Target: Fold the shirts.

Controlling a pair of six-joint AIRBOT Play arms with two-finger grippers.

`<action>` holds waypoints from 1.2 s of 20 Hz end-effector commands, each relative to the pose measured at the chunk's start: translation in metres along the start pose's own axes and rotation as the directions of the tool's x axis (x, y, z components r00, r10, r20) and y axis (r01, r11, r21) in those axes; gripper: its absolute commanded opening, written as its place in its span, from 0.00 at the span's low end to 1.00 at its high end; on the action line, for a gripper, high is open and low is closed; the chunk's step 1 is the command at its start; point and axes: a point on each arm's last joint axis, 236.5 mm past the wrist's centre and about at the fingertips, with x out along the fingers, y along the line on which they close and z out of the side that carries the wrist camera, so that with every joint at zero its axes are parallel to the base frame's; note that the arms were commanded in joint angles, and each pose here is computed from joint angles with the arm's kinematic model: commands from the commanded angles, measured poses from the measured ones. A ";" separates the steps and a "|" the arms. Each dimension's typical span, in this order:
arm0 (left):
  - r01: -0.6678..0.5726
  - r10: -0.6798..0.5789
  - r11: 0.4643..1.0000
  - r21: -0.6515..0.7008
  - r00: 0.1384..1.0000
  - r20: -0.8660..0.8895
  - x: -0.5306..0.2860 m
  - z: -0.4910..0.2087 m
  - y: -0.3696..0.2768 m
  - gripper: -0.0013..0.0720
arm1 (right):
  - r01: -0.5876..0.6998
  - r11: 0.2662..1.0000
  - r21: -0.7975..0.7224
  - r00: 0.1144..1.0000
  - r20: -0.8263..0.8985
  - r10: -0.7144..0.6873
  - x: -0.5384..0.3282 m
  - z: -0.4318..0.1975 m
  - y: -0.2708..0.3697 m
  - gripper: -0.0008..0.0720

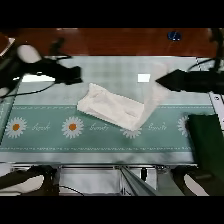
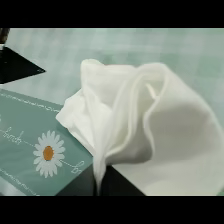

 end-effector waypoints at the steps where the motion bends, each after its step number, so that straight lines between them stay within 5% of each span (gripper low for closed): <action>1: -0.097 0.130 0.985 -0.142 0.961 0.244 -0.090 -0.018 0.070 0.04 | -0.072 0.997 -0.026 0.996 -0.059 0.070 0.069 0.012 0.032 0.04; 7: -0.097 0.142 0.984 -0.148 0.931 0.335 -0.115 -0.102 0.069 0.04 | -0.134 0.991 -0.023 0.970 -0.206 0.127 0.206 0.002 0.066 0.04; 13: -0.057 0.112 0.983 -0.173 0.939 0.326 -0.103 -0.113 0.067 0.04 | -0.140 0.990 0.031 0.937 -0.320 0.142 0.294 -0.041 0.073 0.04; 14: -0.058 0.114 0.983 -0.177 0.938 0.328 -0.102 -0.111 0.069 0.04 | -0.142 0.989 0.043 0.930 -0.338 0.148 0.303 -0.051 0.074 0.14; 15: -0.059 0.117 0.982 -0.180 0.937 0.329 -0.101 -0.110 0.070 0.04 | -0.145 0.988 0.056 0.922 -0.355 0.155 0.309 -0.059 0.075 0.48; 16: -0.060 0.119 0.981 -0.184 0.938 0.325 -0.099 -0.109 0.072 0.04 | -0.156 0.986 0.062 0.908 -0.383 0.168 0.309 -0.068 0.077 0.57; 21: -0.069 0.127 0.974 -0.215 0.954 0.270 -0.084 -0.111 0.082 0.04 | -0.104 0.994 -0.026 0.853 -0.516 0.075 0.220 -0.048 0.036 0.57; 24: -0.069 0.126 0.974 -0.216 0.956 0.265 -0.083 -0.112 0.082 0.04 | 0.152 0.969 -0.193 0.875 -0.429 -0.223 0.112 0.000 -0.032 0.57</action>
